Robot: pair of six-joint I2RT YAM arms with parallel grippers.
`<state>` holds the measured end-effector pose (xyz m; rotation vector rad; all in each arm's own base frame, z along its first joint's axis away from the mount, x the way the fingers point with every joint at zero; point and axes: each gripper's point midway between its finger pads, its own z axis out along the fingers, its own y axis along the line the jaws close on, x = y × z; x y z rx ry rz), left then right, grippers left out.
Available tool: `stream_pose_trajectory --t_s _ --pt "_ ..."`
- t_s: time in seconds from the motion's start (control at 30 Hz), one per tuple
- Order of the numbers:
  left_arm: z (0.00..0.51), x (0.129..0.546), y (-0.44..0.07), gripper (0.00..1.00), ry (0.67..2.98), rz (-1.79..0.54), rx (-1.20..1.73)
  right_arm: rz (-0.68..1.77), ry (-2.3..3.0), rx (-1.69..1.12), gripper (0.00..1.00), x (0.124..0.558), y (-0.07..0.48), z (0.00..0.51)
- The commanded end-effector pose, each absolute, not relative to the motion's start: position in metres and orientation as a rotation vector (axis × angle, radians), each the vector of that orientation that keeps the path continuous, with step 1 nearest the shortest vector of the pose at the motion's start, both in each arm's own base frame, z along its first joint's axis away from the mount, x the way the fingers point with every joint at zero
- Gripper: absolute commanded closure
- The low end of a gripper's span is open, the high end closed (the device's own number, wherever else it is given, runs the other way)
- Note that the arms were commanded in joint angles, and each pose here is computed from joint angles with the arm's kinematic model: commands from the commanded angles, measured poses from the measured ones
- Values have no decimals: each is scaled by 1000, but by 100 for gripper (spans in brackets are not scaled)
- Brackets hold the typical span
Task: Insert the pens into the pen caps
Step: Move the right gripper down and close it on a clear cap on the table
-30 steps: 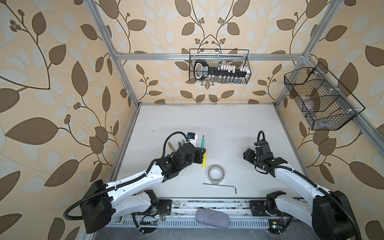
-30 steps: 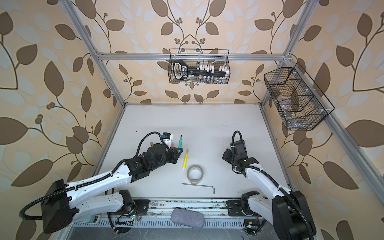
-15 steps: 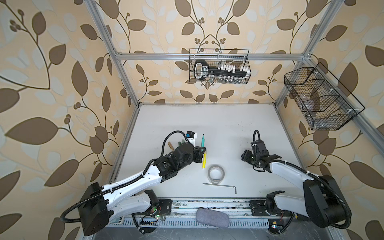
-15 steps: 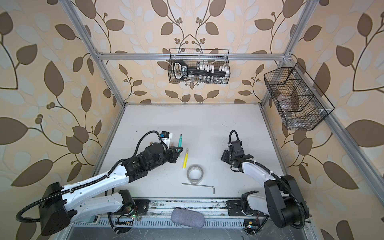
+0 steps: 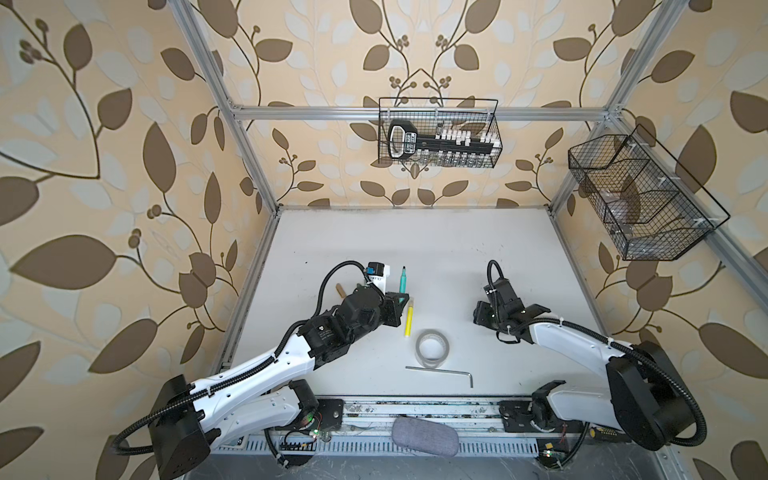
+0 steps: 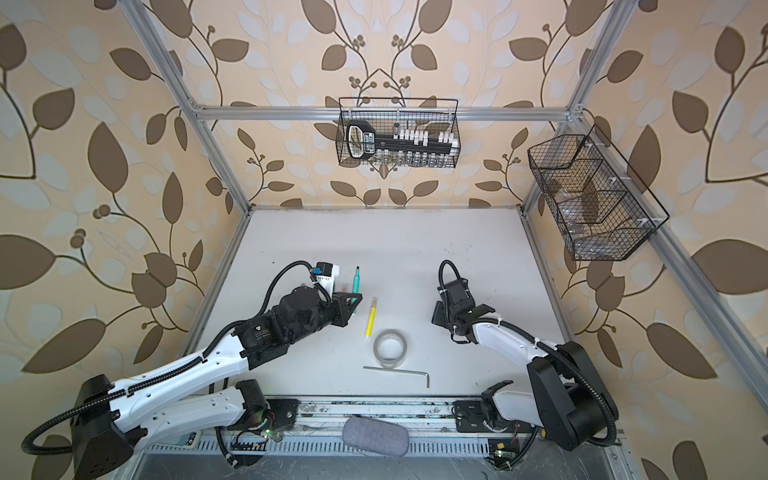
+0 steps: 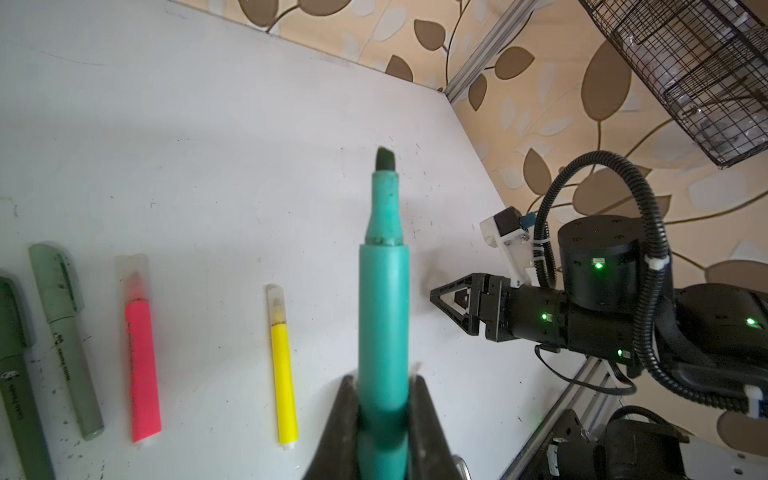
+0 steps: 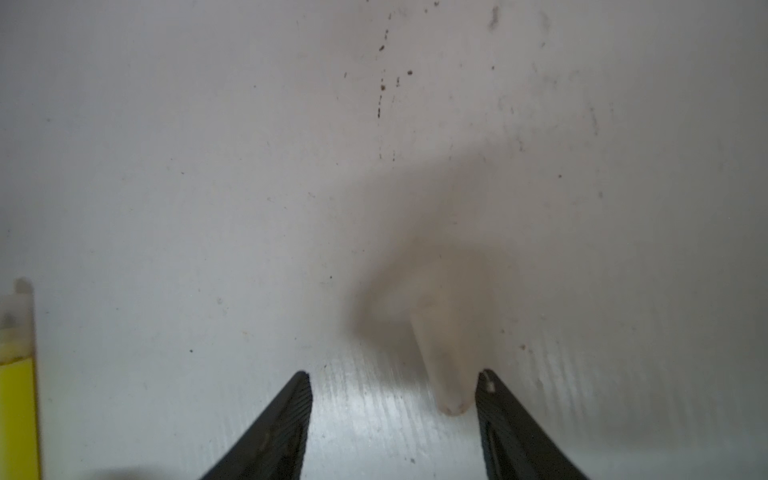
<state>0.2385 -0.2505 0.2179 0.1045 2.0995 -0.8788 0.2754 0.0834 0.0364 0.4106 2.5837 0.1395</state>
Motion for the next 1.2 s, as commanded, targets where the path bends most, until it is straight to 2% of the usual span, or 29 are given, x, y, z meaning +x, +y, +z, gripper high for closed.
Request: stream_pose_trajectory --t_s 0.0,0.17,0.47,0.83,1.03,1.17 --pt "235 240 -248 100 2051 -910 76 38 2580 431 37 278 73 40" --pt "234 240 -249 100 2057 -914 81 -27 2630 390 41 286 70 36" --pt "235 240 -248 100 2057 -904 81 -21 2698 377 58 284 72 20" --pt "236 239 -249 100 2058 -914 88 -23 2731 377 87 280 73 9" --pt "237 238 -252 100 2060 -928 98 -22 2731 375 93 279 74 8" --pt "241 231 -269 100 2043 -996 208 15 2692 389 95 281 78 21"
